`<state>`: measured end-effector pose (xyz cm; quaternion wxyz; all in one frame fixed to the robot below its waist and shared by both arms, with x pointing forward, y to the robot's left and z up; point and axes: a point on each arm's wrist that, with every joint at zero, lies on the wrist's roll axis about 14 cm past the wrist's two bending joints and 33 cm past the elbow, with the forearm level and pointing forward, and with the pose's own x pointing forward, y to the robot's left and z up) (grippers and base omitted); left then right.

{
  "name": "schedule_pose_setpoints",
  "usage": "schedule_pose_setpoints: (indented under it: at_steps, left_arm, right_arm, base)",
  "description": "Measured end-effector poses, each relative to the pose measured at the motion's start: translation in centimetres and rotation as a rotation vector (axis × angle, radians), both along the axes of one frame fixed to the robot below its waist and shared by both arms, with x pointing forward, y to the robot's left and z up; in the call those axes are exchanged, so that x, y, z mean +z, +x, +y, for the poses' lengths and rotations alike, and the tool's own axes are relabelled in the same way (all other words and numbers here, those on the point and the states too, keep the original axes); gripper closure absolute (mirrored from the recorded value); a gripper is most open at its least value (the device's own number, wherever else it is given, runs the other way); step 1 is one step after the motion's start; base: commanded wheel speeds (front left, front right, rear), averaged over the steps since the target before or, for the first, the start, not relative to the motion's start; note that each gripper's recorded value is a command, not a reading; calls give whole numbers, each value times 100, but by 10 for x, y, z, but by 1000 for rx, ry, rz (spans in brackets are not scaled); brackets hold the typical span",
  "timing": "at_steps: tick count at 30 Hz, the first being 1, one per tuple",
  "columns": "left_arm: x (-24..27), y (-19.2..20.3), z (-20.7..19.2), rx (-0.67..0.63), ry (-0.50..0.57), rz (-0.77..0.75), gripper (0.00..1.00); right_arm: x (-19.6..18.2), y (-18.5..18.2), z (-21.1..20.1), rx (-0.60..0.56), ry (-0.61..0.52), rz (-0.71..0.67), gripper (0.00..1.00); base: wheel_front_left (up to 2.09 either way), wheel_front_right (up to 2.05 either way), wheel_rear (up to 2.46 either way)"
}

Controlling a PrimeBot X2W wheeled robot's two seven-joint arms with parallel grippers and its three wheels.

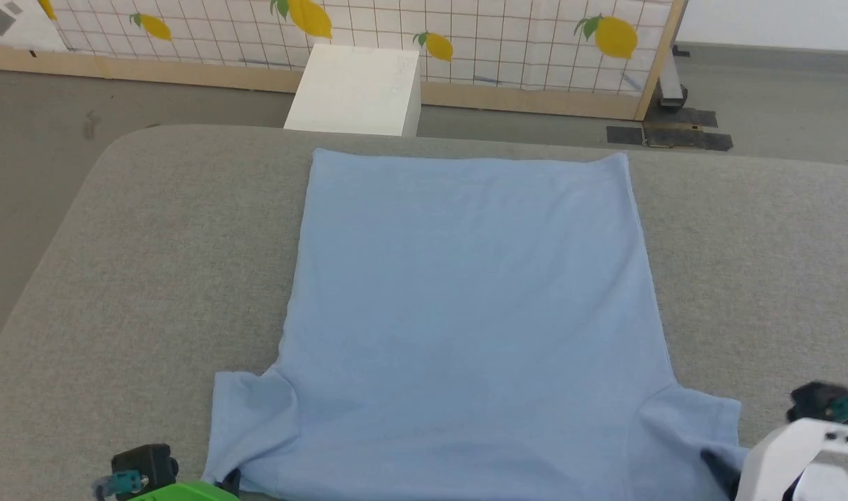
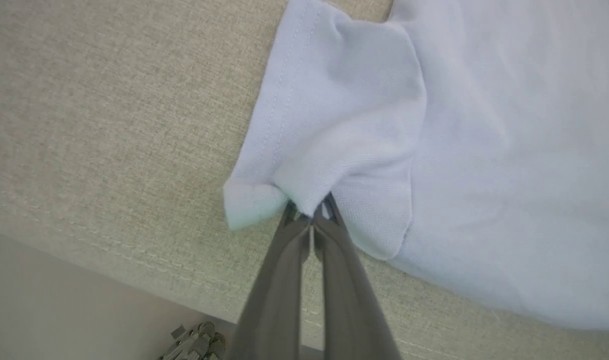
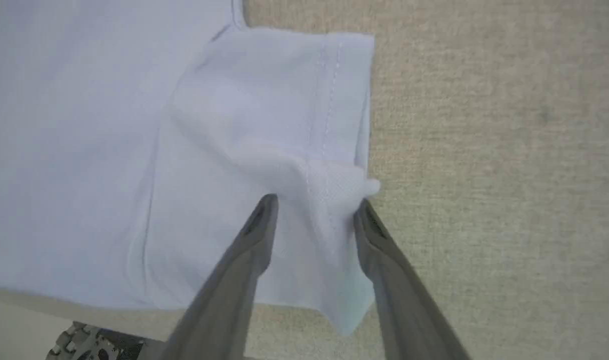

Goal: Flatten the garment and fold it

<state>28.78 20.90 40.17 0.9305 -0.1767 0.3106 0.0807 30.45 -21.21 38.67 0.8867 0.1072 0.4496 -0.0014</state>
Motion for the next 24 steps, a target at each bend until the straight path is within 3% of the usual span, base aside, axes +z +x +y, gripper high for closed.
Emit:
schedule_pose_setpoints:
  at_steps: [9,11,12,13,17,24]
  left_arm:
    - [21,9,2,12,-2,-73,100]
    - [22,11,0,13,-9,-74,100]
    - [23,16,-6,3,-24,-74,100]
    - [23,18,-8,0,-37,-70,100]
    - [21,32,-17,-10,-69,-67,100]
    - [10,60,-26,-30,-93,-45,100]
  right_arm:
    - [104,71,-24,-103,2,-473,0]
    - [127,92,-23,-96,-18,-554,0]
    - [154,125,-19,-69,-60,-647,0]
    - [162,136,-18,-64,-71,-671,0]
    - [175,185,-11,-24,-120,-699,0]
    - [156,270,6,15,-133,-570,0]
  base:
    - [0,0,0]
    - [0,0,0]
    - [0,0,0]
    - [0,0,0]
    - [0,0,0]
    - [0,0,0]
